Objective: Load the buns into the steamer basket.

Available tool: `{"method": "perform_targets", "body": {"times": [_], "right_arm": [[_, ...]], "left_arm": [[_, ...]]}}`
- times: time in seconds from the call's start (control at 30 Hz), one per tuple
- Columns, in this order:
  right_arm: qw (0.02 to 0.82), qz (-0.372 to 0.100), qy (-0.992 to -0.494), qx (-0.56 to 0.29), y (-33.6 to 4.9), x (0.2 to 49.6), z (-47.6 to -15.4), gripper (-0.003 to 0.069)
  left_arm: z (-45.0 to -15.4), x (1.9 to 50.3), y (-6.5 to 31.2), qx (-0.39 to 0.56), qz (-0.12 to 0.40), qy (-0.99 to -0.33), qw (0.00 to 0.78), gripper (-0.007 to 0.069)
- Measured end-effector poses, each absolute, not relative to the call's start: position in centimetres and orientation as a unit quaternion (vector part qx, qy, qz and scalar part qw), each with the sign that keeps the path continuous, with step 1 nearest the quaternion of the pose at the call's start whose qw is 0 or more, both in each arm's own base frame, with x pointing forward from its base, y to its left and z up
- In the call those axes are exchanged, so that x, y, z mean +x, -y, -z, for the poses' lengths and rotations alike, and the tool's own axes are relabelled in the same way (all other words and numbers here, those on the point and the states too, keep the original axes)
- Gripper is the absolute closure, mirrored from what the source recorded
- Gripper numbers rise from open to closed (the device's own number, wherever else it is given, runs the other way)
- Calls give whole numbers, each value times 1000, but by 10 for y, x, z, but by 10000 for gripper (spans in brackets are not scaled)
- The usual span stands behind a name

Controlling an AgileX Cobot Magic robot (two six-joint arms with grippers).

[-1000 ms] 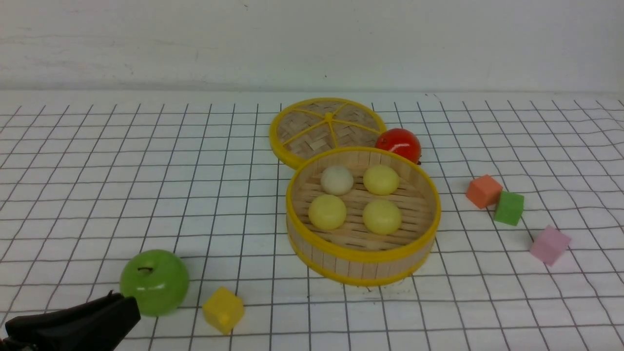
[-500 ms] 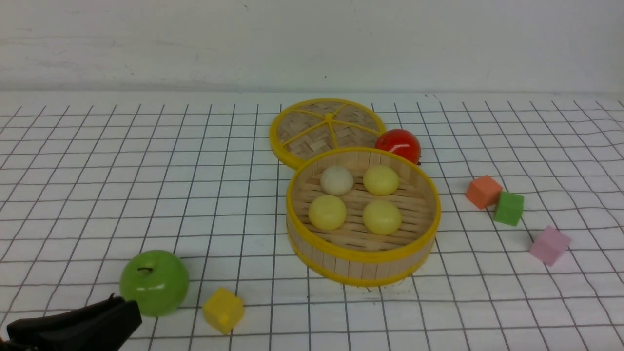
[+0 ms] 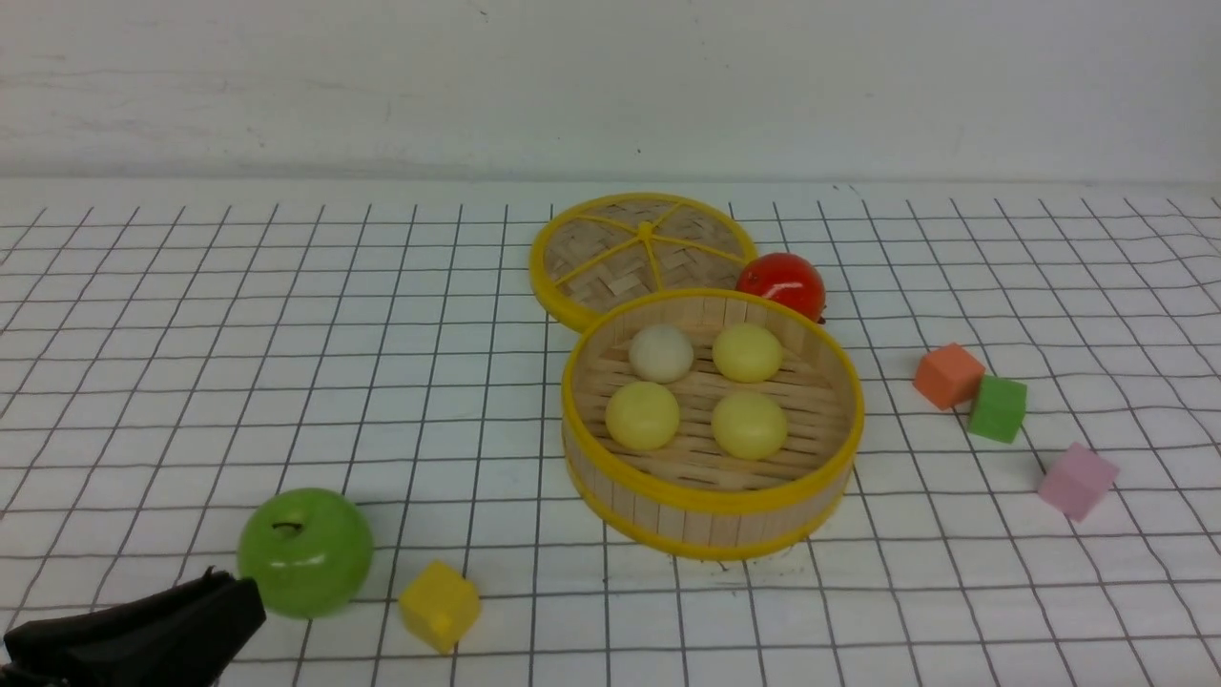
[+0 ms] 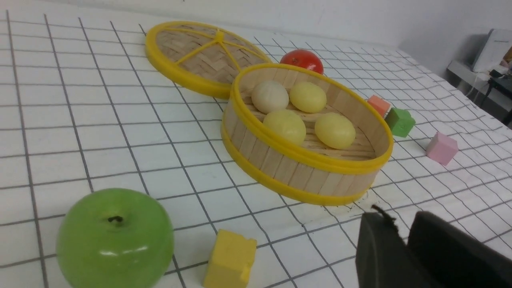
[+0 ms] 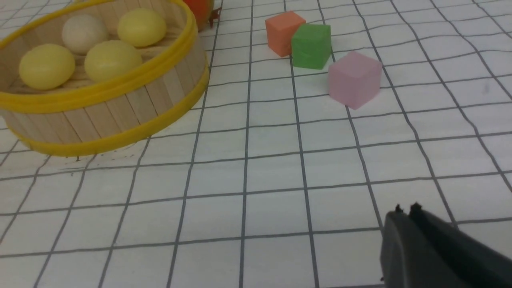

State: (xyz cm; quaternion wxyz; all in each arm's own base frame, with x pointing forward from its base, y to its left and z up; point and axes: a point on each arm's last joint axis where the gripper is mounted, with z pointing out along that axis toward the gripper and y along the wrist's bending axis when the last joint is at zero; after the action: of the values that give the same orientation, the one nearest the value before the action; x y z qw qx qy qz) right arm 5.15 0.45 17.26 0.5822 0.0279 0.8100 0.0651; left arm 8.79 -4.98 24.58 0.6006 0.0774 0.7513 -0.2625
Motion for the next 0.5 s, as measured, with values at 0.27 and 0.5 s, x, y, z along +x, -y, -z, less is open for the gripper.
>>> {"method": "perform_targets", "body": {"times": [0.27,0.5], "right_arm": [[583,-66,-810,28,-5,52,-173,648],[583,-66,-809,28,-5,52,-173,643]], "left_arm": [[-223,60,14,-8,157,-715,681,638],[-180,54,7,-74,124,-774,617,638]]}}
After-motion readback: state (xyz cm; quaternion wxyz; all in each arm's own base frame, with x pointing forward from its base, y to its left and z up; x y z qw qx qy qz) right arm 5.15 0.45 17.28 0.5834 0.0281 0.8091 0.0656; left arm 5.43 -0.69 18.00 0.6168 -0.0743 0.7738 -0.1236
